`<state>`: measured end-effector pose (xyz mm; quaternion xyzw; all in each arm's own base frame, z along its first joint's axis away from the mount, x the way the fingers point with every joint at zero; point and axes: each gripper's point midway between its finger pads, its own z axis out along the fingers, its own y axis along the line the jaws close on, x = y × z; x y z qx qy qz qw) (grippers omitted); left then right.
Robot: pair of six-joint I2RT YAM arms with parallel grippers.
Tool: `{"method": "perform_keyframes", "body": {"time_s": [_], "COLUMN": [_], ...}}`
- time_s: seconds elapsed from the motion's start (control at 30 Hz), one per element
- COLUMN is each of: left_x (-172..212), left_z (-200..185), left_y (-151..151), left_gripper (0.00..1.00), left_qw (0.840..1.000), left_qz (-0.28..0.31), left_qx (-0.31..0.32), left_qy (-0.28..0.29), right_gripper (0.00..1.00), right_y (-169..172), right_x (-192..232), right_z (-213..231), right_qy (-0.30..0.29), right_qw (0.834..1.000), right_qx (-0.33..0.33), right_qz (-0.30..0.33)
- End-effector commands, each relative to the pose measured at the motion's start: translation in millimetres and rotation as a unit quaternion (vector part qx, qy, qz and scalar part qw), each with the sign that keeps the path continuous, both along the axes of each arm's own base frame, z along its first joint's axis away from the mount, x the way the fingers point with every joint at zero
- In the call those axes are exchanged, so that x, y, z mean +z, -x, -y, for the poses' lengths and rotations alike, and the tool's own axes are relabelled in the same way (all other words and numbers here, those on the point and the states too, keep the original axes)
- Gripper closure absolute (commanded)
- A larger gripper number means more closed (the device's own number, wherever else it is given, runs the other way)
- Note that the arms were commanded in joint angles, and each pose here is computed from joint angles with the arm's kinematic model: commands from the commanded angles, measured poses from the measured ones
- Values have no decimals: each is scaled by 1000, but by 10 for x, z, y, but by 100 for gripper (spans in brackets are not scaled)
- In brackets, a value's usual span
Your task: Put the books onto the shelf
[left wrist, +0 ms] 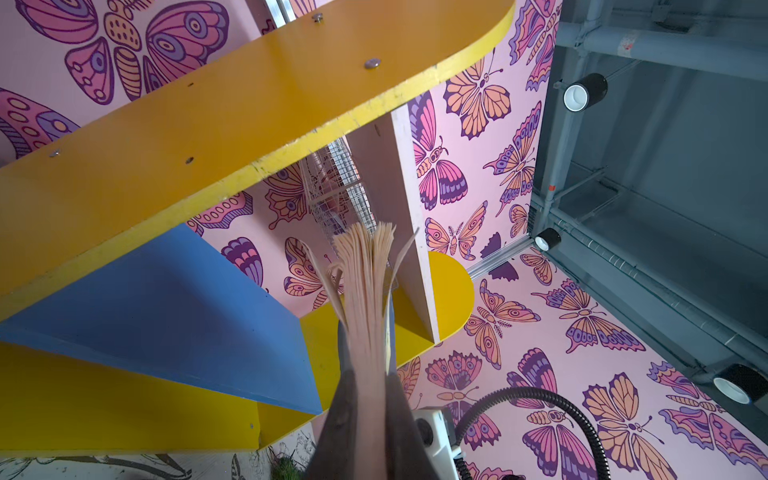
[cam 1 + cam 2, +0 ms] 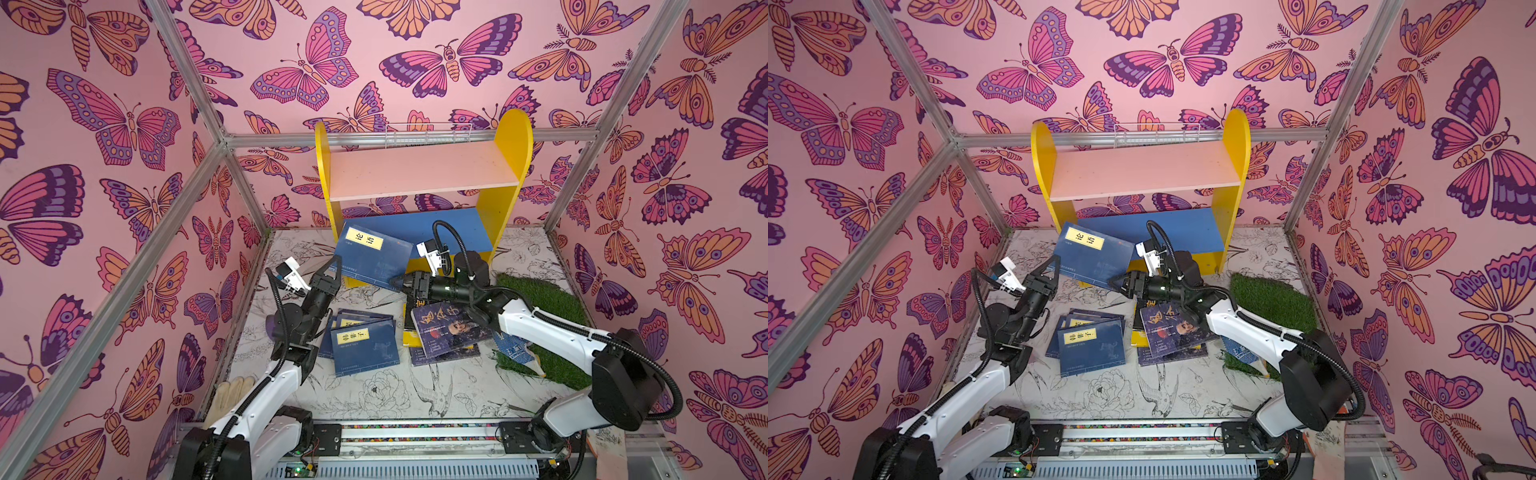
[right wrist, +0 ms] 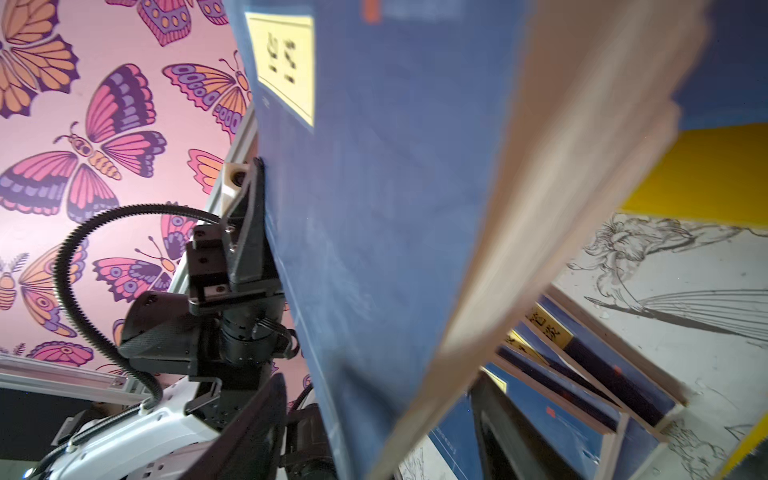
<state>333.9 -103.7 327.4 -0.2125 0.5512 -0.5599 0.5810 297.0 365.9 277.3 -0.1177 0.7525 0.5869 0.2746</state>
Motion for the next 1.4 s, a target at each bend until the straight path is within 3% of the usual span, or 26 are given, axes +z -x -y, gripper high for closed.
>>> {"method": "perform_keyframes", "body": {"time_s": [0.0, 0.1, 0.27, 0.3, 0.37, 0.47, 0.57, 0.6, 0.77, 0.9, 1.17, 1.37], "left_x": [281, 272, -26, -129, -397, -865, -1172, -1262, -1617, -1765, -1946, -1984], "left_z": [6, 42, 71, 76, 89, 47, -37, -83, -479, -654, -552, -520], "left_y": [70, 60, 4, -11, -25, -4, 98, 140, 488, 713, 804, 849], "left_gripper": [100, 100, 100, 98, 83, 58, 33, 29, 27, 27, 27, 28], "left_qw": [998, 998, 998, 997, 991, 977, 966, 960, 904, 865, 861, 858], "left_qz": [61, 62, 15, -2, -49, -129, -187, -211, -337, -398, -433, -442], "left_qx": [4, 3, 19, 22, 30, 39, 47, 53, 118, 132, 78, 57], "left_qy": [7, -2, -56, -75, -118, -162, -170, -176, -234, -276, -254, -257], "right_gripper": [34, 47, 84, 91, 100, 100, 100, 100, 100, 100, 100, 100], "right_y": [-19, -47, -272, -329, -438, -565, -670, -705, -980, -1156, -1357, -1521], "right_x": [271, 302, 344, 349, 291, 165, 29, -3, -286, -396, -445, -528], "right_z": [-89, -107, 49, 99, 199, 337, 449, 482, 633, 550, 134, 75], "right_qy": [-42, -49, -79, -91, -101, -90, -45, -28, 88, 139, 138, 138], "right_qw": [999, 999, 995, 993, 989, 986, 987, 987, 982, 981, 989, 990], "right_qx": [15, 11, -51, -65, -88, -118, -141, -148, -163, -136, -37, -11], "right_qz": [12, 5, -32, -40, -61, -74, -66, -60, -38, -23, -25, -27]}}
